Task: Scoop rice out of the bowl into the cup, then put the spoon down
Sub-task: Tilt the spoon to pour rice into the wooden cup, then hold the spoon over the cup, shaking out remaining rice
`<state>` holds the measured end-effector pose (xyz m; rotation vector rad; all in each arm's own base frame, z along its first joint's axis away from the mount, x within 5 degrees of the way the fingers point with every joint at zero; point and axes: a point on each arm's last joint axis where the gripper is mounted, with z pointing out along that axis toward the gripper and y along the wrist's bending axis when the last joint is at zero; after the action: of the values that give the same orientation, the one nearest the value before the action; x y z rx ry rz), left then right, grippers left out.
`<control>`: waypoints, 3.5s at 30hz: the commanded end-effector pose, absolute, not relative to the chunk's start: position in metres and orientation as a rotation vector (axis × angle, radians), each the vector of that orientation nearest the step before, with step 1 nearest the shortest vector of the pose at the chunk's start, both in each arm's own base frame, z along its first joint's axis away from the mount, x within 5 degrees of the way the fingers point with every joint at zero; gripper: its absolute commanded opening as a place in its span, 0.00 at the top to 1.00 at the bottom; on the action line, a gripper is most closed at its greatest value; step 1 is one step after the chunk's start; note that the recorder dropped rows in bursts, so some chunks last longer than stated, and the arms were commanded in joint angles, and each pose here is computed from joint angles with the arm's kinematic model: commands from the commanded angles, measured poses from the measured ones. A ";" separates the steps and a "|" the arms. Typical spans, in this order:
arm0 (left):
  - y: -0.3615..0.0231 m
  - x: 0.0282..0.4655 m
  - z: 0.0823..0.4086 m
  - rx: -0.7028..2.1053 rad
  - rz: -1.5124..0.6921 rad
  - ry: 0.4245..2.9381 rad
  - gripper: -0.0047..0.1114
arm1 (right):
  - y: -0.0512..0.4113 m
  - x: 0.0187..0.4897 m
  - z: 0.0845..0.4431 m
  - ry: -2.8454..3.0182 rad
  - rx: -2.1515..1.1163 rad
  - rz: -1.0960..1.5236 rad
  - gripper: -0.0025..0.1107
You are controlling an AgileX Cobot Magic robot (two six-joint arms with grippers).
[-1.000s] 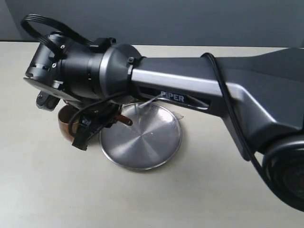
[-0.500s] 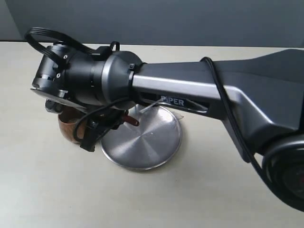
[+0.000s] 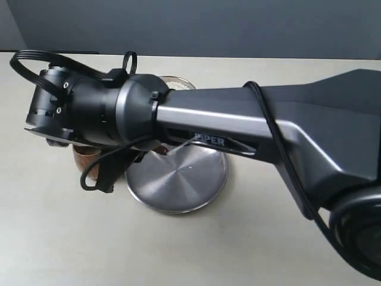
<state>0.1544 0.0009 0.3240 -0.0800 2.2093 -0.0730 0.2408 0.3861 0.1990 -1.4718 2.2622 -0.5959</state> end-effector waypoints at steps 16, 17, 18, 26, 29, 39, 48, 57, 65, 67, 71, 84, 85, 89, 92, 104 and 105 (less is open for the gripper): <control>0.001 0.155 0.324 -0.083 -0.071 2.208 0.96 | 0.382 0.231 0.190 2.148 -1.506 -0.754 0.98; 0.001 0.155 0.324 -0.083 -0.071 2.208 0.96 | 0.384 0.229 0.190 2.130 -1.513 -0.760 0.98; 0.001 0.155 0.324 -0.083 -0.071 2.208 0.96 | 0.386 0.226 0.191 2.115 -1.521 -0.763 0.98; 0.001 0.155 0.324 -0.083 -0.071 2.208 0.96 | 0.386 0.228 0.193 2.069 -1.521 -0.797 0.98; 0.001 0.155 0.324 -0.083 -0.071 2.208 0.96 | 0.386 0.228 0.193 2.063 -1.520 -0.801 0.98; 0.001 0.155 0.324 -0.083 -0.071 2.208 0.96 | 0.386 0.229 0.194 2.044 -1.520 -0.819 0.98; 0.001 0.155 0.324 -0.081 -0.070 2.208 0.96 | 0.388 0.230 0.178 2.046 -1.566 -0.848 0.98; 0.001 0.155 0.324 -0.082 -0.070 2.206 0.96 | 0.389 0.230 0.172 2.044 -1.591 -0.863 0.98; 0.001 0.155 0.324 -0.082 -0.070 2.206 0.96 | 0.389 0.232 0.173 2.022 -1.576 -0.880 0.98; 0.001 0.155 0.324 -0.082 -0.070 2.206 0.96 | 0.389 0.231 0.172 2.035 -1.589 -0.869 0.98; 0.001 0.155 0.324 -0.082 -0.070 2.206 0.96 | 0.389 0.234 0.176 1.985 -1.550 -0.907 0.98; 0.002 0.155 0.324 -0.072 -0.049 2.207 0.96 | 0.385 0.235 0.172 1.929 -1.570 -0.973 0.98; 0.002 0.155 0.324 -0.072 -0.049 2.207 0.96 | 0.384 0.235 0.169 1.937 -1.579 -0.976 0.98; 0.002 0.155 0.324 -0.071 -0.049 2.209 0.96 | 0.381 0.230 0.161 1.909 -1.609 -1.017 0.98; 0.002 0.155 0.324 -0.071 -0.049 2.209 0.96 | 0.381 0.226 0.159 1.877 -1.621 -1.039 0.98; 0.002 0.155 0.324 -0.071 -0.049 2.209 0.96 | 0.382 0.230 0.164 1.799 -1.601 -1.082 0.98; 0.002 0.155 0.324 -0.071 -0.049 2.209 0.96 | 0.383 0.230 0.164 1.789 -1.600 -1.087 0.98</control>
<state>0.1543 0.0019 0.3240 -0.0701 2.2102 -0.0540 0.2275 0.3828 0.1599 -1.6155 1.8334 -1.0562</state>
